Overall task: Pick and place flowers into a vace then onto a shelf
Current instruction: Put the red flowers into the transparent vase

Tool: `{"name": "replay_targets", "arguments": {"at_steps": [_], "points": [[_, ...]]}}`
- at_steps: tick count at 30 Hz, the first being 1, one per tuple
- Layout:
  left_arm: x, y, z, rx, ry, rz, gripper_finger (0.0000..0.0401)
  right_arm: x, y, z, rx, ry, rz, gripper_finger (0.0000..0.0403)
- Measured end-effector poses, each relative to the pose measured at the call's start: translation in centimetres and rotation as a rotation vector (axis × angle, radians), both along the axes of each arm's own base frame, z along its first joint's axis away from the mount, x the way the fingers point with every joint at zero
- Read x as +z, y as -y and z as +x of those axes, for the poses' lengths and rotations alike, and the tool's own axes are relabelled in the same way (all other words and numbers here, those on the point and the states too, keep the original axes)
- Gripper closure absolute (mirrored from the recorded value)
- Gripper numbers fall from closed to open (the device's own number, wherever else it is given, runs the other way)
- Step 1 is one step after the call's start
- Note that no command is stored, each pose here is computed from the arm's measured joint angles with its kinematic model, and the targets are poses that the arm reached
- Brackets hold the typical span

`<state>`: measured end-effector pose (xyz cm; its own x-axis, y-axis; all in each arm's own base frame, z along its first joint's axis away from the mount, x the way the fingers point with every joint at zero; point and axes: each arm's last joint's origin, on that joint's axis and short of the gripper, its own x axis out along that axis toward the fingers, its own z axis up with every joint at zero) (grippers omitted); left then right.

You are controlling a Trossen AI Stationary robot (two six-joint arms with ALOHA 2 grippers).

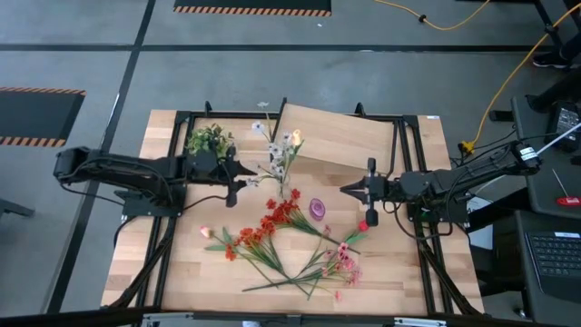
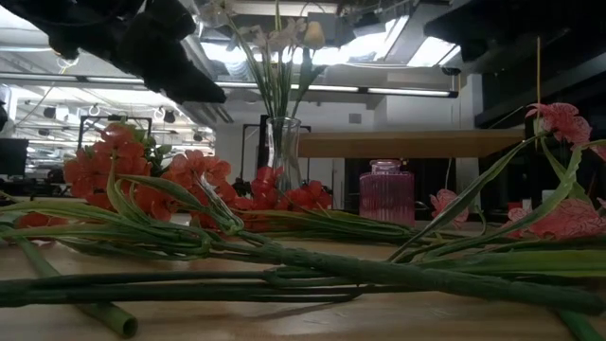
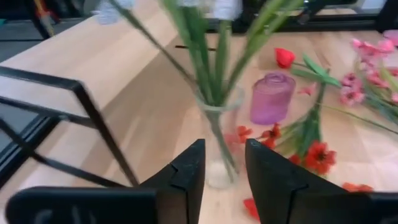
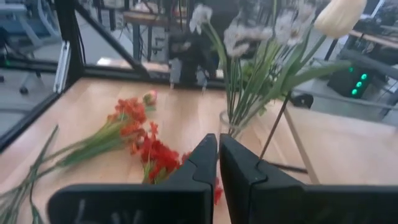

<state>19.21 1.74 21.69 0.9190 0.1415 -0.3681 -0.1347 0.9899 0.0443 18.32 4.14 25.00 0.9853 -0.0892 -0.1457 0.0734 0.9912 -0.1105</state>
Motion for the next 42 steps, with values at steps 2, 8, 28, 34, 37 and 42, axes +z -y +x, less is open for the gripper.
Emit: {"name": "replay_targets", "arguments": {"at_steps": [2, 8, 28, 34, 37, 42], "points": [[0.0, 0.6, 0.0, -0.032, -0.002, -0.001, 0.0312, 0.1, 0.0, 0.0, 0.0, 0.007, 0.005, 0.038], [-0.3, 2.1, 0.0, -0.065, -0.031, 0.022, 0.0363, 0.9, -0.2, 0.2, 0.034, 0.007, 0.06, 0.0396], [-0.4, 3.0, -0.2, -0.039, -0.044, 0.06, 0.0397, 2.6, -5.4, 9.9, -0.018, -0.567, 0.176, 0.04], [-0.4, 3.0, -0.2, -0.039, -0.043, 0.06, 0.0391, 2.0, -7.9, 12.2, -0.006, -0.668, 0.152, 0.04], [-0.3, 3.0, -0.1, -0.04, -0.035, 0.059, 0.0394, 1.6, -8.6, 13.1, -0.002, -0.703, 0.137, 0.0392], [-0.1, 3.0, -0.1, -0.039, -0.015, 0.057, 0.0394, 0.7, -8.6, 14.4, -0.013, -0.726, 0.138, 0.0359]]}}
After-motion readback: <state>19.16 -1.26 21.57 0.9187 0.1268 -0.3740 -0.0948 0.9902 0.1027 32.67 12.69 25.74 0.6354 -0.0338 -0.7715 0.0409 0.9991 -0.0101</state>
